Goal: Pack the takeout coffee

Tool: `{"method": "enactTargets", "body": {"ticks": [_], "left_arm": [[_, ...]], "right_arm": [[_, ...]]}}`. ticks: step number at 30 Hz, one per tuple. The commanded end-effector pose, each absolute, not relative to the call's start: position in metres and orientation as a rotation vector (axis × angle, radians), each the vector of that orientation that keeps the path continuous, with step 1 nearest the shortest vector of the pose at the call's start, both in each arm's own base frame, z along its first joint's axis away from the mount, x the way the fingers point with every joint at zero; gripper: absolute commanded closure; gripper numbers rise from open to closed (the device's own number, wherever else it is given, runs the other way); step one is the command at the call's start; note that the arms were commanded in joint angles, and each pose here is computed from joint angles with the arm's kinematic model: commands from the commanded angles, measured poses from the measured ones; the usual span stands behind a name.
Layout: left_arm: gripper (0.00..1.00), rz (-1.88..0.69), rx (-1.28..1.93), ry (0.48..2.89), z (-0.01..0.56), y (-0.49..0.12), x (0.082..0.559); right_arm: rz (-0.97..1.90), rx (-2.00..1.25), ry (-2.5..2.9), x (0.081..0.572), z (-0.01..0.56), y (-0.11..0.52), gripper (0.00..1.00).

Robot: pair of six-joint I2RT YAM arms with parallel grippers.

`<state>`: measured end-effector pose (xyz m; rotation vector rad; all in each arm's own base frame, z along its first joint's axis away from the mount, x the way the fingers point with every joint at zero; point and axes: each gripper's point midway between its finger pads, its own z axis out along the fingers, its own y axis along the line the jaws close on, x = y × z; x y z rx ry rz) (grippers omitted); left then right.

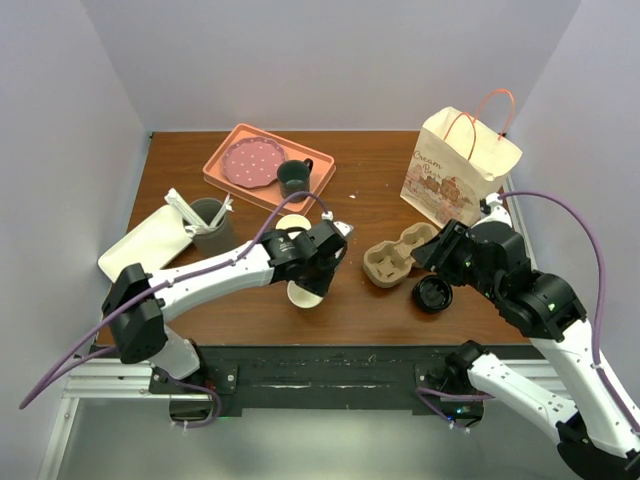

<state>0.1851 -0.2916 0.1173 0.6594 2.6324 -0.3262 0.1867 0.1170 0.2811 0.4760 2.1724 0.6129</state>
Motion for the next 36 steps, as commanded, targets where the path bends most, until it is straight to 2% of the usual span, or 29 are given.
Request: {"method": "enactTargets", "body": {"ticks": [1, 5, 6, 8, 12, 15, 25, 31, 36], "left_arm": [[0.59, -0.565, 0.614, 2.483, 0.176, -0.320, 0.189], [0.45, -0.671, 0.588, 2.387, 0.209, -0.325, 0.190], [0.36, -0.708, 0.573, 2.339, 0.224, -0.326, 0.190], [0.29, -0.720, 0.539, 2.296, 0.235, -0.321, 0.193], [0.09, -0.777, 0.434, 2.147, 0.272, -0.303, 0.194], [0.03, -0.794, 0.379, 2.093, 0.282, -0.287, 0.191], [0.00, -0.812, 0.296, 2.031, 0.281, -0.250, 0.177], [0.00, -0.758, 0.234, 1.960, 0.296, -0.226, 0.182], [0.01, -0.739, 0.204, 1.926, 0.302, -0.218, 0.184]], "right_arm": [[0.601, 0.536, 2.177, 0.181, 0.281, 0.110, 0.51], [0.538, 0.586, 2.238, 0.173, 0.262, 0.102, 0.52], [0.526, 0.587, 2.248, 0.172, 0.259, 0.101, 0.56], [0.476, 0.589, 2.284, 0.171, 0.244, 0.098, 0.58], [0.388, 0.620, 2.339, 0.168, 0.217, 0.091, 0.58], [0.308, 0.633, 2.385, 0.168, 0.193, 0.087, 0.58], [0.006, 0.529, 2.419, 0.201, 0.146, 0.076, 0.59], [-0.075, 0.437, 2.434, 0.213, 0.133, 0.075, 0.59], [-0.082, 0.359, 2.438, 0.218, 0.117, 0.077, 0.63]]}}
